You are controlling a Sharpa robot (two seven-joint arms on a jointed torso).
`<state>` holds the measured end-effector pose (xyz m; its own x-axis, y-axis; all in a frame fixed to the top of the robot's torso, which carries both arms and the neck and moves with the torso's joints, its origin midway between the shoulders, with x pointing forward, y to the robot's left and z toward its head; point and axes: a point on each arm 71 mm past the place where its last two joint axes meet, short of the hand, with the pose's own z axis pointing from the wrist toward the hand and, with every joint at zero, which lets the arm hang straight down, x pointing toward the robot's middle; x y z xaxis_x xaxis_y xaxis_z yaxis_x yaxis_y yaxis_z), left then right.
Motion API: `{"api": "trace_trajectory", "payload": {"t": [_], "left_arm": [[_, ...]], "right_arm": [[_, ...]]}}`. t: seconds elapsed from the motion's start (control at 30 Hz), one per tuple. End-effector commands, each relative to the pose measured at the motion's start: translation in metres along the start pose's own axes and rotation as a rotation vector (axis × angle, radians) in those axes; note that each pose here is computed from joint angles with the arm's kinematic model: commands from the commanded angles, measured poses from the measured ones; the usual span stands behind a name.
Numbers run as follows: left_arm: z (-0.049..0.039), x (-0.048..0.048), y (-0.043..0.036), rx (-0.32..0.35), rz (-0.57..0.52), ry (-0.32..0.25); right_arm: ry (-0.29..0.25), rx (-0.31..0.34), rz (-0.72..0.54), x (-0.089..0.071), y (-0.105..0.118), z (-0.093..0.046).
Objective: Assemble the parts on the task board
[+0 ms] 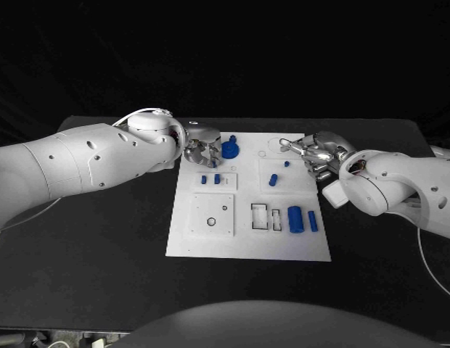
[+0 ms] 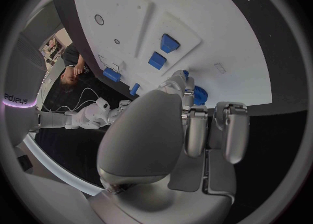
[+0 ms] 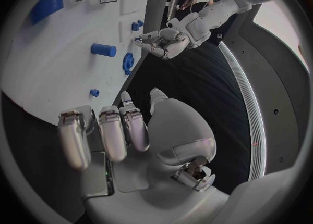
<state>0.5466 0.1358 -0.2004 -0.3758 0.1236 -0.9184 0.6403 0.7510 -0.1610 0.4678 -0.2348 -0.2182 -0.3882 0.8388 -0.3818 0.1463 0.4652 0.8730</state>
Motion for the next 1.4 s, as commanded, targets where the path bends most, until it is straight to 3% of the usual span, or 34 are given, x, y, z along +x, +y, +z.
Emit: {"api": "trace_trajectory", "payload": {"t": [0.03,0.8,1.4], "left_arm": [[0.0004,0.0086,0.0011,-0.017,0.004,0.068],[0.0016,0.0125,0.0018,-0.041,0.001,0.094],[0.0007,0.0078,0.0034,-0.038,0.008,0.023]], "right_arm": [[0.019,-0.001,-0.002,0.0022,0.0002,-0.0001],[0.029,0.007,-0.002,0.0028,-0.0005,-0.0003],[0.037,0.014,-0.003,0.0029,-0.0012,-0.0002]]}}
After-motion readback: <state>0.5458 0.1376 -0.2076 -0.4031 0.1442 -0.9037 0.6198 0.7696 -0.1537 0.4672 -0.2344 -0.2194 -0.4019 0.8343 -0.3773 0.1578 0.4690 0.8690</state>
